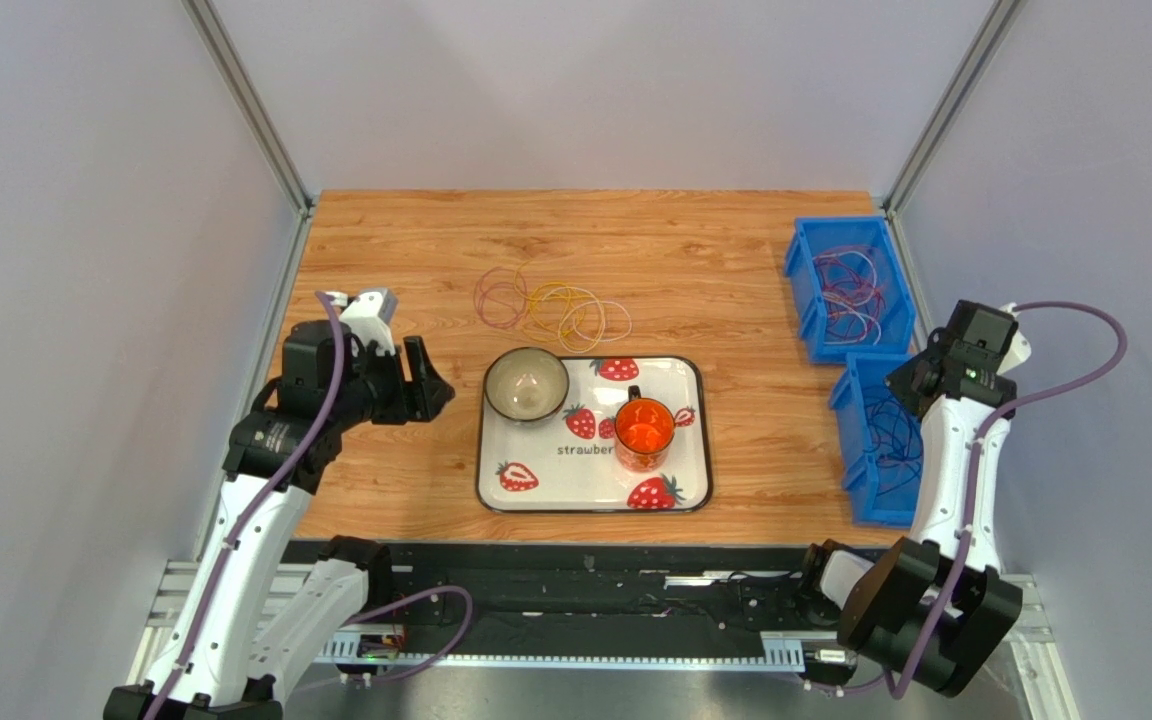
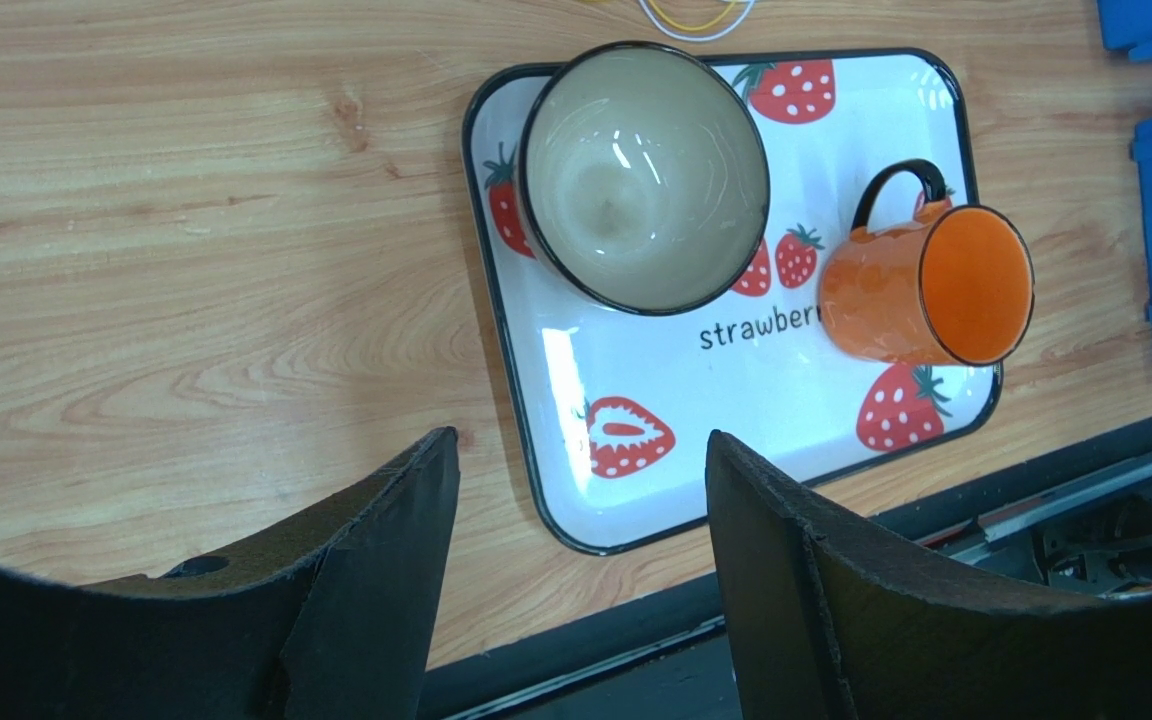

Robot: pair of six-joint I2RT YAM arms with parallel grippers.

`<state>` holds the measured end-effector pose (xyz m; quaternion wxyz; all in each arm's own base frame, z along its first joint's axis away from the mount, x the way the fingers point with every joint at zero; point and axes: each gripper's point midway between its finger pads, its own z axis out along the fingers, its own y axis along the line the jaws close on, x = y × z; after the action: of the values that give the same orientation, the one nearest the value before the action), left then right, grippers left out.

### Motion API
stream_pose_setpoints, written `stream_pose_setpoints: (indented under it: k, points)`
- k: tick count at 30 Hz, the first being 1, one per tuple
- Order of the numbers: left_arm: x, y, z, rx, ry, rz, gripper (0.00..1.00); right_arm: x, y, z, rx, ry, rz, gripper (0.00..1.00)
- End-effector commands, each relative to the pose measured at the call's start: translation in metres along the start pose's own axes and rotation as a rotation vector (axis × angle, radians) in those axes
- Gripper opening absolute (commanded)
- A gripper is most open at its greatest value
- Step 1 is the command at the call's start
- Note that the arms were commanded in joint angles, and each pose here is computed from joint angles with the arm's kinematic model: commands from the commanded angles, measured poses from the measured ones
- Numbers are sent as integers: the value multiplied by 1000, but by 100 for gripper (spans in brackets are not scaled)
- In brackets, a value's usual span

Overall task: Untangle the cables
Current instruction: Place the cable in the bin.

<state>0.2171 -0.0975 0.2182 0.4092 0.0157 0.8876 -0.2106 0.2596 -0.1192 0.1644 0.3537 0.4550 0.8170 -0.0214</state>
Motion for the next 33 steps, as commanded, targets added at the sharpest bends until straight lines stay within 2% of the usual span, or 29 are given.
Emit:
stream_pose_setpoints:
  k: [1,6,11,14,19,24,28,32,33]
  points:
    - [-3,-1,0,1,-18,5,70,-14,10,16,-40,-63,27,0]
    - [-4,-1,-2,-3,-30,7,69,-17,0,30,-9,-62,19,0]
    - [-3,-1,-1,3,-23,8,70,-48,-10,18,54,-170,-84,0]
    - [-3,-1,0,2,-19,8,70,-52,-12,20,67,-188,-96,0]
    - [-4,-1,-1,-2,-28,10,70,-30,0,38,-38,-138,-107,0]
    - [-4,-2,-2,4,-29,9,70,-21,0,46,-33,-91,-96,0]
    - [-4,-1,-2,2,-30,11,69,-21,5,39,-40,-47,-95,21]
    - [-4,-2,-2,2,-31,11,70,-34,11,15,-74,-110,-91,37]
    - [-5,-1,-2,2,-31,13,70,-39,15,8,-89,-128,-89,45]
